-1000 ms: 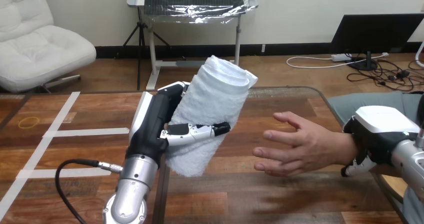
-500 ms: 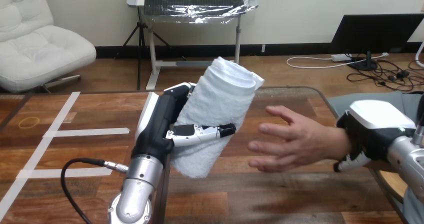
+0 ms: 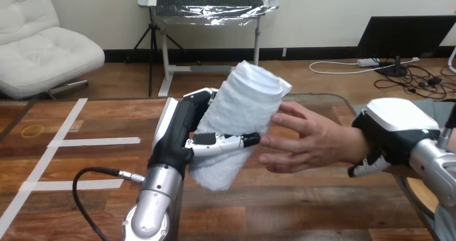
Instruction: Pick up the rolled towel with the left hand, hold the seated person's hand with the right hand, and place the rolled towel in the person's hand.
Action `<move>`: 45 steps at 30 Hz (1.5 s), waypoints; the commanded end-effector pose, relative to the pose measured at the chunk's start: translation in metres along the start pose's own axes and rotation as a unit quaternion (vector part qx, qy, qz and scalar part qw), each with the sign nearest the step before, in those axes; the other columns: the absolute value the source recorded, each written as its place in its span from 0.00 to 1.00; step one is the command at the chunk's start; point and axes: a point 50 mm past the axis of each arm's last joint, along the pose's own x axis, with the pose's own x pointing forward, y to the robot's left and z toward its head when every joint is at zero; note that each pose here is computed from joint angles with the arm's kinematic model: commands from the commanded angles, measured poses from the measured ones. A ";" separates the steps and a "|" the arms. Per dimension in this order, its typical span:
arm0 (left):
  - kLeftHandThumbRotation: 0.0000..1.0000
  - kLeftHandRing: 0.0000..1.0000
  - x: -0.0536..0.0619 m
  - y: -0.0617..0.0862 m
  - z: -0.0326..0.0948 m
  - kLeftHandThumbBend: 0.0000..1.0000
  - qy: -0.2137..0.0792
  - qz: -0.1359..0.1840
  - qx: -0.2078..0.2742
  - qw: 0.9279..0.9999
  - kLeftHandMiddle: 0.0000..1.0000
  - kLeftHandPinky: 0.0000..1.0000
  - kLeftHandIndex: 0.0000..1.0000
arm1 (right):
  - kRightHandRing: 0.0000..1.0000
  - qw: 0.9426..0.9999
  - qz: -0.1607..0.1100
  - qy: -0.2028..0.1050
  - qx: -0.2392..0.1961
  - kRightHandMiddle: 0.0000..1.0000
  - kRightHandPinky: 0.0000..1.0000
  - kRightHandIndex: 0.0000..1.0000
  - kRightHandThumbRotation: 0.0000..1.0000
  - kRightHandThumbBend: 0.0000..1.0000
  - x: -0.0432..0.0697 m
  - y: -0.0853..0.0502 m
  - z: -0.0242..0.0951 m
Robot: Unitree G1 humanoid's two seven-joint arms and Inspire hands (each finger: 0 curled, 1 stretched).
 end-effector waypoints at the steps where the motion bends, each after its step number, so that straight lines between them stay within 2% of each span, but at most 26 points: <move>1: 0.00 0.40 0.024 -0.003 0.029 0.60 -0.060 -0.001 -0.002 0.998 0.43 0.38 0.51 | 0.25 0.999 -0.046 0.012 -0.007 0.35 0.17 0.41 0.00 0.61 0.002 -0.031 -0.002; 11: 0.00 0.41 0.026 -0.011 0.033 0.60 -0.062 -0.010 -0.002 0.998 0.43 0.39 0.51 | 0.30 0.999 -0.051 0.000 -0.019 0.39 0.22 0.46 0.00 0.61 0.002 -0.041 0.005; 22: 0.00 0.40 0.026 -0.020 0.036 0.59 -0.063 -0.018 -0.010 0.998 0.43 0.38 0.51 | 0.28 0.997 -0.066 -0.011 -0.040 0.37 0.20 0.41 0.00 0.61 0.002 -0.050 0.010; 29: 0.00 0.40 0.026 -0.026 0.036 0.59 -0.063 -0.027 -0.015 0.998 0.42 0.37 0.51 | 0.26 0.997 -0.074 -0.017 -0.033 0.35 0.19 0.39 0.00 0.62 0.002 -0.055 0.013; 45: 0.00 0.39 0.026 -0.037 0.035 0.58 -0.063 -0.044 -0.021 0.997 0.42 0.35 0.51 | 0.26 0.996 -0.078 -0.020 -0.038 0.36 0.19 0.41 0.00 0.61 0.002 -0.061 0.015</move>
